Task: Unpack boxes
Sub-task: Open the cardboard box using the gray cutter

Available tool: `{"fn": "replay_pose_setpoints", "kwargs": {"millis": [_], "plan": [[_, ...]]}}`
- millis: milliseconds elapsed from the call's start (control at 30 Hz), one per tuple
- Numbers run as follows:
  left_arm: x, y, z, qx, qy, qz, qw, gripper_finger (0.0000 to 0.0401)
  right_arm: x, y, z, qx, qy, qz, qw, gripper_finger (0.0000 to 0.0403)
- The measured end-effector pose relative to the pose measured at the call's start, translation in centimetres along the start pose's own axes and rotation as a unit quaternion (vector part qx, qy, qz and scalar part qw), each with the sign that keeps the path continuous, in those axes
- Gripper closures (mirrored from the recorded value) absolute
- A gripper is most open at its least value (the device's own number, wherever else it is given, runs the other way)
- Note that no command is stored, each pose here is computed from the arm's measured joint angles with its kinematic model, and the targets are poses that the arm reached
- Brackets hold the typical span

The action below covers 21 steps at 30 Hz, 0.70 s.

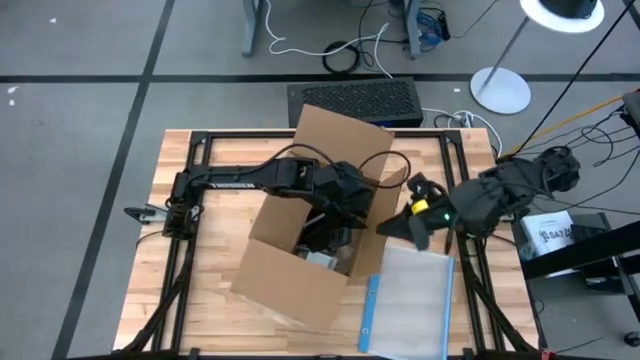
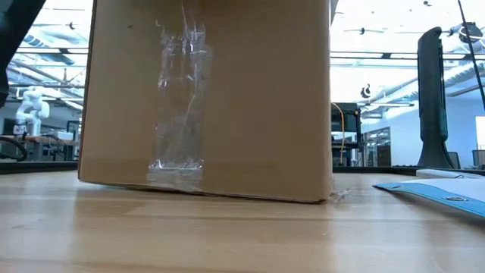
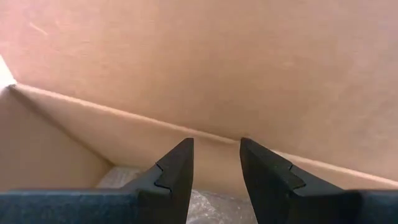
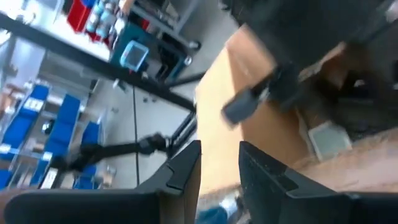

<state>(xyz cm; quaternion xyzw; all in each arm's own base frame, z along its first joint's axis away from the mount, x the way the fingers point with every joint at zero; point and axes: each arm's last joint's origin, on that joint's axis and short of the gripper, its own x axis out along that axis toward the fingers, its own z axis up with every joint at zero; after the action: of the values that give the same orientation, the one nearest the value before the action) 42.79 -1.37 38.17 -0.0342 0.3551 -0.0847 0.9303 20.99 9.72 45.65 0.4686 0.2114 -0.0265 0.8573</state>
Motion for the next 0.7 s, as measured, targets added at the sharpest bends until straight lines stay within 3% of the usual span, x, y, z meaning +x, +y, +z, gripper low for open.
{"fn": "replay_pose_setpoints", "kwargs": {"millis": [233,367,500,700], "plan": [[0.0,0.2,-0.3,-0.003,0.018,0.003,1.0,0.0264,-1.4,-0.5,-2.0,0.007,0.063,-0.035,0.997,0.0305],[-0.1,0.4,-0.3,-0.004,0.016,0.005,1.0,0.0264,-1.9,-1.7,-3.2,0.014,0.104,-0.105,0.989,0.0305],[-0.1,0.4,-0.3,-0.006,0.013,0.005,1.0,0.0264,-1.5,-3.0,-3.2,0.004,0.093,-0.178,0.98,0.0305],[-0.1,0.3,-0.2,-0.006,0.012,0.002,1.0,0.0264,1.1,-5.1,-2.5,-0.019,0.086,-0.305,0.948,0.0305]]}}
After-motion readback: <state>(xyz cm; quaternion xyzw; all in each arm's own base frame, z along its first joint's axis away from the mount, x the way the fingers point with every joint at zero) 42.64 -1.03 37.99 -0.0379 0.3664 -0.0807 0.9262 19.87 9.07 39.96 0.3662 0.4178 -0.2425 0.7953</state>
